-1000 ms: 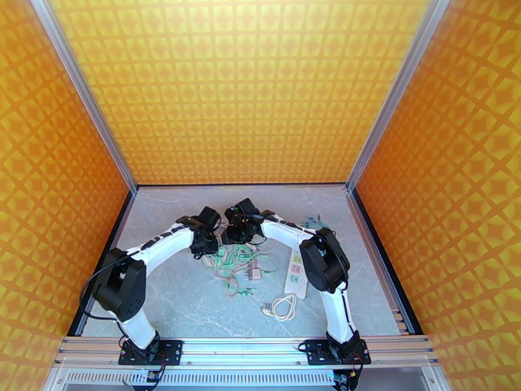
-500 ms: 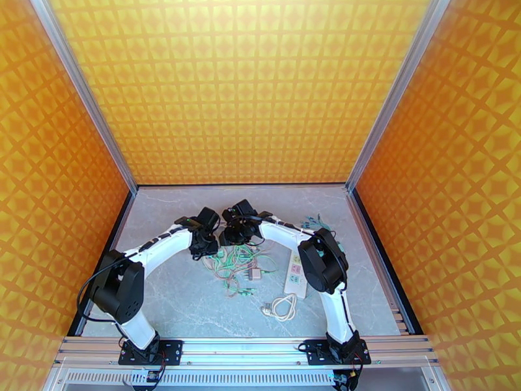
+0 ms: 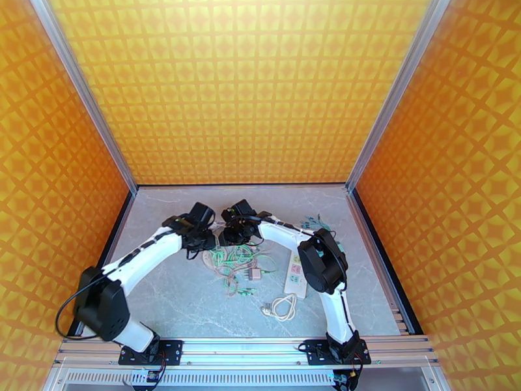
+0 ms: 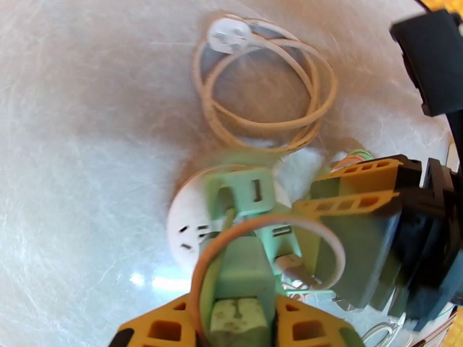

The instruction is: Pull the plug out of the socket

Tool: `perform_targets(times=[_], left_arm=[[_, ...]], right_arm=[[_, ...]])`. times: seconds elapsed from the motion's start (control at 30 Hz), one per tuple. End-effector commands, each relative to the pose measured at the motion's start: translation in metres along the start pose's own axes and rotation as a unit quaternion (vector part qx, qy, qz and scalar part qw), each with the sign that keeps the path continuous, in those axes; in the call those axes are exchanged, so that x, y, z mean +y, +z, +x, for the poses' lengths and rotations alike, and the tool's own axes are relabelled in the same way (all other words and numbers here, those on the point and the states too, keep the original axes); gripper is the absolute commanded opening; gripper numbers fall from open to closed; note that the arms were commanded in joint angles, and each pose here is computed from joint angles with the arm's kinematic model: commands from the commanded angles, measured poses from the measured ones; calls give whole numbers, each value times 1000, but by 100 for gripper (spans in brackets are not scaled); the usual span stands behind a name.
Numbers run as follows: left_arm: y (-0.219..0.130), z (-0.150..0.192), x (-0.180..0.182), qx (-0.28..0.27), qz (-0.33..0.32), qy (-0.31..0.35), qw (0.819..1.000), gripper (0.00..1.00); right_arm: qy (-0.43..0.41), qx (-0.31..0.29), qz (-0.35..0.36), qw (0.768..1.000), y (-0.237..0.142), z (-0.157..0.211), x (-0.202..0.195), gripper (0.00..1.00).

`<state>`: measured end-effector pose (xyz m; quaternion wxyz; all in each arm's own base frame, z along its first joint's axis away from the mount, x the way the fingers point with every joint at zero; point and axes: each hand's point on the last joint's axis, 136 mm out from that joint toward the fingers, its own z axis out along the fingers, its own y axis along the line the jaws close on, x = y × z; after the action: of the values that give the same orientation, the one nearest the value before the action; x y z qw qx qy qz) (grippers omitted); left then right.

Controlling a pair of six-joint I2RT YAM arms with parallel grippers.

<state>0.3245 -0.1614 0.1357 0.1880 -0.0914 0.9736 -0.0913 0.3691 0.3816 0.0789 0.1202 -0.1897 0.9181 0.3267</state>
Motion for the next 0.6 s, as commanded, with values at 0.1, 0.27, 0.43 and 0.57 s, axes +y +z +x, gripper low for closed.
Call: perform_targets(times=[0.1, 0.27, 0.43, 0.57], left_arm=[[-3, 15, 47, -6, -41, -70, 997, 0], [-4, 19, 49, -16, -25, -73, 997, 6], [8, 27, 53, 7, -39, -63, 997, 9], [24, 39, 61, 47, -70, -59, 995, 10]], right_arm=[[50, 118, 127, 984, 35, 80, -74, 34], [49, 116, 126, 984, 34, 78, -73, 34], [49, 116, 126, 984, 34, 78, -73, 34], [48, 114, 127, 984, 33, 78, -73, 34]])
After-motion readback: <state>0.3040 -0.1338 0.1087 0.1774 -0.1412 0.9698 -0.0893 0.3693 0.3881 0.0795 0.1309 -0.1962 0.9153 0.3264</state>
